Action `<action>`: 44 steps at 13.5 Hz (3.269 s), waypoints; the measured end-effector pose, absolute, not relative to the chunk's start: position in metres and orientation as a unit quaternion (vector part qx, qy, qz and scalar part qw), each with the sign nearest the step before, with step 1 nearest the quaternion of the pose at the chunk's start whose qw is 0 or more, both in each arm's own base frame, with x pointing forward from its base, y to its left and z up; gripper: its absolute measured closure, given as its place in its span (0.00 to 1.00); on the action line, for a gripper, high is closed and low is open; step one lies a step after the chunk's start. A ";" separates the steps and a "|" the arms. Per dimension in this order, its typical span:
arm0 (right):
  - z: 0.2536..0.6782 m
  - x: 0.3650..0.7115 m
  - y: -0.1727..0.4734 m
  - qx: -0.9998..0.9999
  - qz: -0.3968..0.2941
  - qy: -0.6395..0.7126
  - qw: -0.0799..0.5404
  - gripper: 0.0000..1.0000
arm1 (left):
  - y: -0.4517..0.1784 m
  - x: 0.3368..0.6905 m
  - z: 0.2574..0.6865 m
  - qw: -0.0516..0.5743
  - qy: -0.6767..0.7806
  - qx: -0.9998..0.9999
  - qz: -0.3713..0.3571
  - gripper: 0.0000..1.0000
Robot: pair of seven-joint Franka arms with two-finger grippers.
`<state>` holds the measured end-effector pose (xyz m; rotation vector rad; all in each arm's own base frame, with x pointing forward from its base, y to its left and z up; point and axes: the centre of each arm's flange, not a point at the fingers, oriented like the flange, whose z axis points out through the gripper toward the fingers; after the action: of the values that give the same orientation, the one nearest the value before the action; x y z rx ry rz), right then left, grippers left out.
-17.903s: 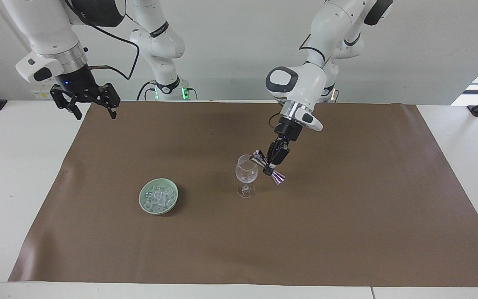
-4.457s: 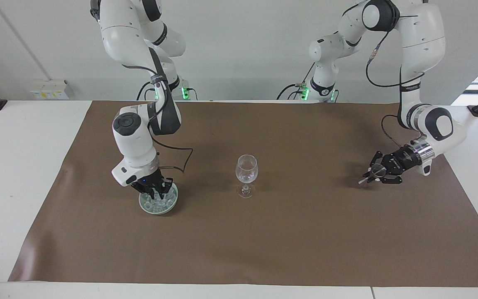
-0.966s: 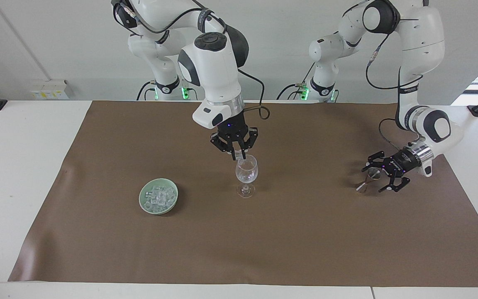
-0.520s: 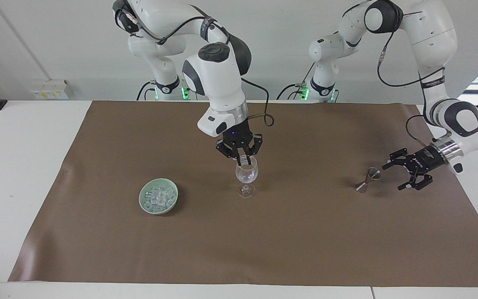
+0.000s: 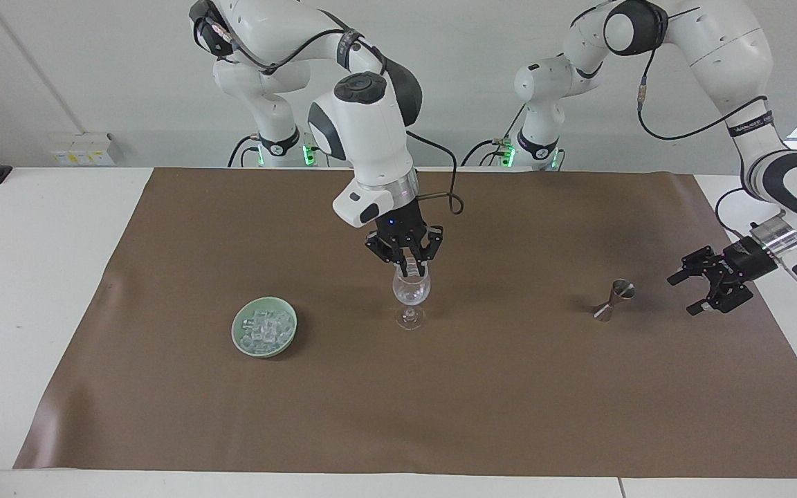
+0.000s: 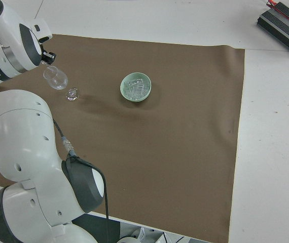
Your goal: Pour wine and add ice with both arms
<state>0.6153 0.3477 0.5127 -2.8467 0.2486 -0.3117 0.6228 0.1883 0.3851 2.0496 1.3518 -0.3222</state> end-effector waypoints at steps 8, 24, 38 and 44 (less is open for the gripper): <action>0.485 0.615 0.347 -0.983 -0.080 0.102 0.133 0.73 | 0.164 0.626 0.494 0.254 0.362 0.897 -0.011 0.00; 0.476 0.611 0.347 -0.984 -0.067 0.108 0.124 0.73 | -0.004 0.562 0.644 0.056 0.061 0.996 0.046 0.00; 0.477 0.610 0.347 -0.984 -0.064 0.116 0.123 0.73 | -0.038 0.532 0.624 0.015 -0.023 1.000 -0.007 0.00; 0.478 0.610 0.347 -0.984 -0.064 0.116 0.123 0.73 | -0.018 0.524 0.630 0.015 -0.047 0.999 0.000 0.00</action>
<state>0.6104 0.3471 0.4775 -2.8686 0.3376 -0.1870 0.5240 -0.0180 0.6303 3.1087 -0.1476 0.0011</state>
